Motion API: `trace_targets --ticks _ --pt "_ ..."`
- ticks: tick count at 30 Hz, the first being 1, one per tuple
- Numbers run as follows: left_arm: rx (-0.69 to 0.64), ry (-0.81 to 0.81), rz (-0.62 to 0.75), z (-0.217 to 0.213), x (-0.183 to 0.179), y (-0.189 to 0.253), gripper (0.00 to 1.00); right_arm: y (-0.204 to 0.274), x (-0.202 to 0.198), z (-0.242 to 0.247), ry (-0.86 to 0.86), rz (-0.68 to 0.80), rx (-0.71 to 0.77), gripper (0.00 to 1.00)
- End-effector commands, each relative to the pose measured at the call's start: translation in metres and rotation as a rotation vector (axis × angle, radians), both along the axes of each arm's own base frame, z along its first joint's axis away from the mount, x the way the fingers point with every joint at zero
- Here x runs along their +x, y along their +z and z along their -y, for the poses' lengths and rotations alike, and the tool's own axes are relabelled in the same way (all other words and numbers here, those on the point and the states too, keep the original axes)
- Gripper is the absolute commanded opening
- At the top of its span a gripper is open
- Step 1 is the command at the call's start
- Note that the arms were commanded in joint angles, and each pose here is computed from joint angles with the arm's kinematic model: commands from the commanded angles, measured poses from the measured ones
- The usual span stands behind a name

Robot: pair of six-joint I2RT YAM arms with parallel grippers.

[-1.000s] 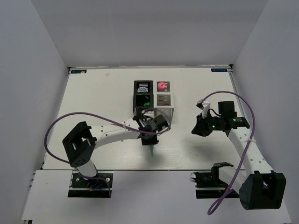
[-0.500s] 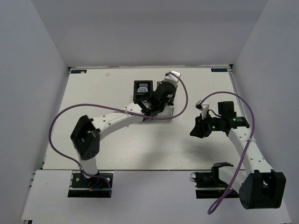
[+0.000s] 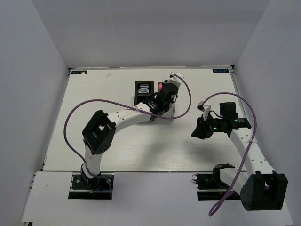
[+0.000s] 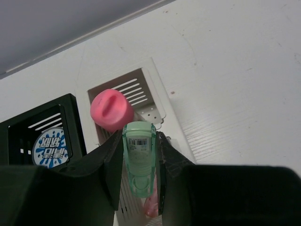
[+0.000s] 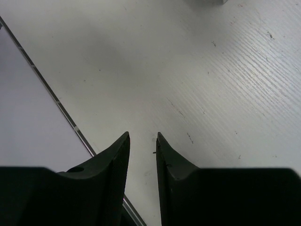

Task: Sort the stationery into containers
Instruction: Place the stationery in the storage box, then reset both arms

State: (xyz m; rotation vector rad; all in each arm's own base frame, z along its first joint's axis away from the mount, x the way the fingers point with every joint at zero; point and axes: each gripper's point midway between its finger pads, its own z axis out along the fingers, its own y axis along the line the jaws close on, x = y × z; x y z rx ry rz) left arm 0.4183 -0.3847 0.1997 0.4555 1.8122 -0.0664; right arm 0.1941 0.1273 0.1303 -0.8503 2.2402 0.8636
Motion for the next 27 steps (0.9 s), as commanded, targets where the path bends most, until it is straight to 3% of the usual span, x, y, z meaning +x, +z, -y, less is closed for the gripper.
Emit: trace_targets --ticks 1,4,5,6,7,9,10,12,13,14,15,16,18,19,20,21,22,23,24,25,26,27 --pt "-0.059 0.028 0.041 -0.012 0.001 0.024 0.0 0.011 0.005 -0.002 0.017 0.022 0.024 0.33" --pt "-0.024 0.04 0.014 -0.016 0.0 0.014 0.01 0.011 0.004 -0.002 0.015 0.015 0.022 0.43" --pt "-0.039 0.051 0.01 -0.017 0.002 0.013 0.07 0.011 0.004 -0.003 0.016 0.014 0.024 0.47" --pt "-0.015 0.05 -0.016 -0.02 -0.002 0.004 0.37 0.01 0.004 -0.002 0.014 0.01 0.022 0.52" --pt "-0.025 0.058 -0.029 -0.021 -0.003 0.001 0.5 0.01 0.003 -0.002 0.017 0.007 0.023 0.63" --pt "-0.028 0.057 -0.037 -0.022 -0.006 0.0 0.75 0.011 0.004 -0.002 0.017 0.006 0.028 0.71" --pt "-0.035 0.061 -0.042 -0.023 -0.007 0.001 0.85 0.01 0.002 -0.002 0.02 0.007 0.026 0.76" --pt "-0.06 0.046 -0.035 -0.021 -0.01 0.015 0.86 0.011 0.002 -0.002 0.02 0.009 0.029 0.76" --pt "-0.074 0.037 -0.028 -0.02 -0.012 0.022 0.8 0.011 0.003 -0.003 0.018 0.011 0.029 0.76" --pt "-0.106 -0.008 -0.029 -0.016 -0.019 0.039 0.66 0.011 0.005 -0.001 0.009 0.01 0.026 0.76" --pt "-0.118 -0.038 -0.025 -0.011 -0.026 0.047 0.38 0.01 0.005 0.0 0.0 0.007 0.017 0.76" --pt "-0.141 -0.053 -0.026 -0.009 -0.03 0.057 0.0 0.008 0.008 0.002 -0.022 0.009 0.002 0.76" --pt "-0.182 -0.104 -0.094 -0.014 -0.056 0.073 0.0 0.008 0.015 0.008 -0.065 0.019 -0.025 0.91" --pt "-0.242 -0.129 -0.092 -0.022 -0.07 0.101 0.0 0.007 0.028 0.017 -0.172 0.02 -0.064 0.91" --pt "-0.224 -0.146 -0.241 -0.031 -0.095 0.078 0.09 0.01 0.035 0.021 -0.229 0.038 -0.074 0.91" --pt "-0.242 -0.171 -0.282 -0.035 -0.105 0.081 0.35 0.015 0.048 0.026 -0.295 0.089 -0.076 0.91" --pt "-0.231 -0.155 -0.336 -0.064 -0.129 0.075 0.69 0.01 0.056 0.042 -0.454 0.058 -0.114 0.91" --pt "-0.248 -0.112 -0.407 -0.078 -0.144 0.063 1.0 0.015 0.06 0.044 -0.472 0.101 -0.113 0.91" --pt "-0.189 -0.084 -0.478 -0.098 -0.16 0.032 1.0 0.011 0.061 0.047 -0.483 0.115 -0.123 0.91" --pt "-0.25 -0.093 -0.433 -0.121 -0.177 0.057 1.0 0.012 0.062 0.047 -0.478 0.13 -0.121 0.91" --pt "-0.178 -0.037 -0.521 -0.145 -0.195 0.003 1.0 0.013 0.063 0.048 -0.468 0.147 -0.129 0.91" --pt "-0.151 -0.009 -0.546 -0.163 -0.206 -0.011 1.0 0.011 0.062 0.05 -0.48 0.142 -0.133 0.91"
